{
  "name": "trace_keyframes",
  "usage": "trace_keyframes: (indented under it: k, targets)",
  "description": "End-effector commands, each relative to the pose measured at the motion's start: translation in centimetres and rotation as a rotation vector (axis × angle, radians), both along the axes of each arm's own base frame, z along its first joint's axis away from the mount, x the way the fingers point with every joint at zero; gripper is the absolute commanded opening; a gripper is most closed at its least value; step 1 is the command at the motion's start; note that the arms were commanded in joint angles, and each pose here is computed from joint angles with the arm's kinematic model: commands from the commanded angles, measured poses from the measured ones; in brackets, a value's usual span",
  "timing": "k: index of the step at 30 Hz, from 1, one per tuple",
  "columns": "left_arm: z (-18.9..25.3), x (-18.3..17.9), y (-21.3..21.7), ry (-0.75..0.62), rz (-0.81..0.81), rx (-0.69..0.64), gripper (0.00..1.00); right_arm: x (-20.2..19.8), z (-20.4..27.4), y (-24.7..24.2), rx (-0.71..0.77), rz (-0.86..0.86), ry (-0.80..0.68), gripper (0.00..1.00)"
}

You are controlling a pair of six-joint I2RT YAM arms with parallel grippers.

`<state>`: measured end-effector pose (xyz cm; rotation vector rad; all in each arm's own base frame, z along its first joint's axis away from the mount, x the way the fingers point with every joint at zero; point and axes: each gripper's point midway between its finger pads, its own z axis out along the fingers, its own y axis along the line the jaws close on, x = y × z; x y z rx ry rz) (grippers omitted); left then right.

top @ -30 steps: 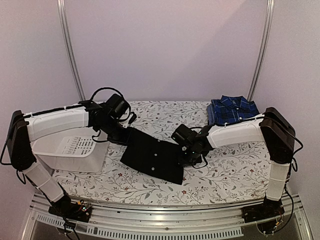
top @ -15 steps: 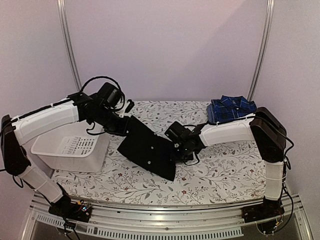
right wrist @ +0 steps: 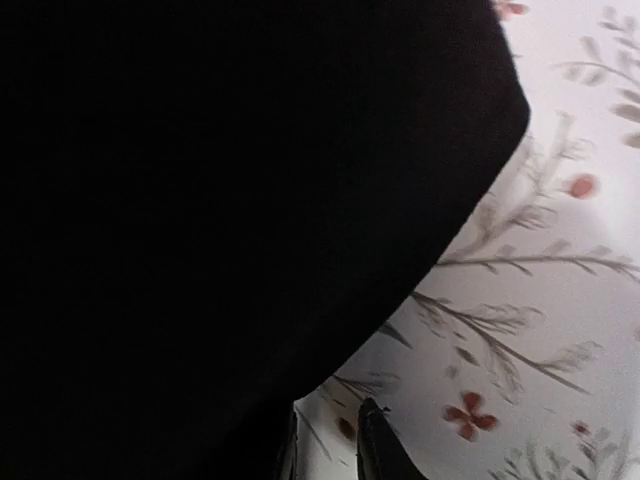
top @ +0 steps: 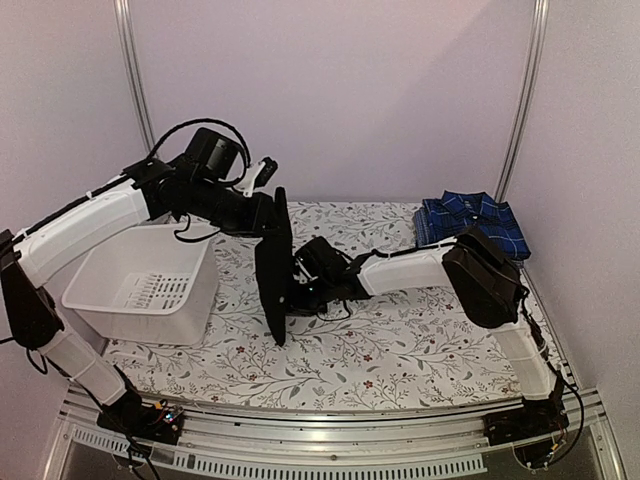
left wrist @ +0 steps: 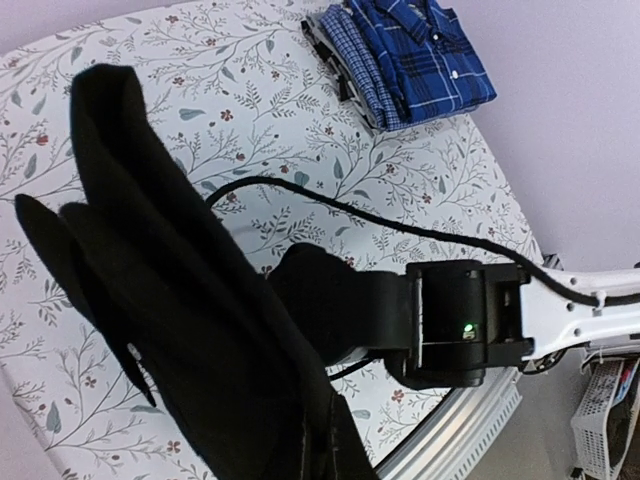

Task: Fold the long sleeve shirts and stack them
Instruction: Turn over the square folded shirt at the center of the board.

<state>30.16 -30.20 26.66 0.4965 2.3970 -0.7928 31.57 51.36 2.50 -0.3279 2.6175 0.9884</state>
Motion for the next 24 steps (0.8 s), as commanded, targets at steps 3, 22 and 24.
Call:
trace_keyframes:
  k: [3,22,24]
  targets:
    - [-1.7,2.1,-4.6,0.026,-0.045,-0.084,0.0,-0.7,1.5,5.6,0.255,0.126,0.042,0.22]
    - [-3.9,2.7,-2.9,0.029,-0.029,-0.05,0.0,0.1,-0.1,-1.0,0.15,-0.018,0.053,0.24]
    - [-3.9,2.6,-2.9,0.032,-0.037,-0.055,0.0,0.2,-0.3,-2.3,0.128,-0.044,0.049,0.26]
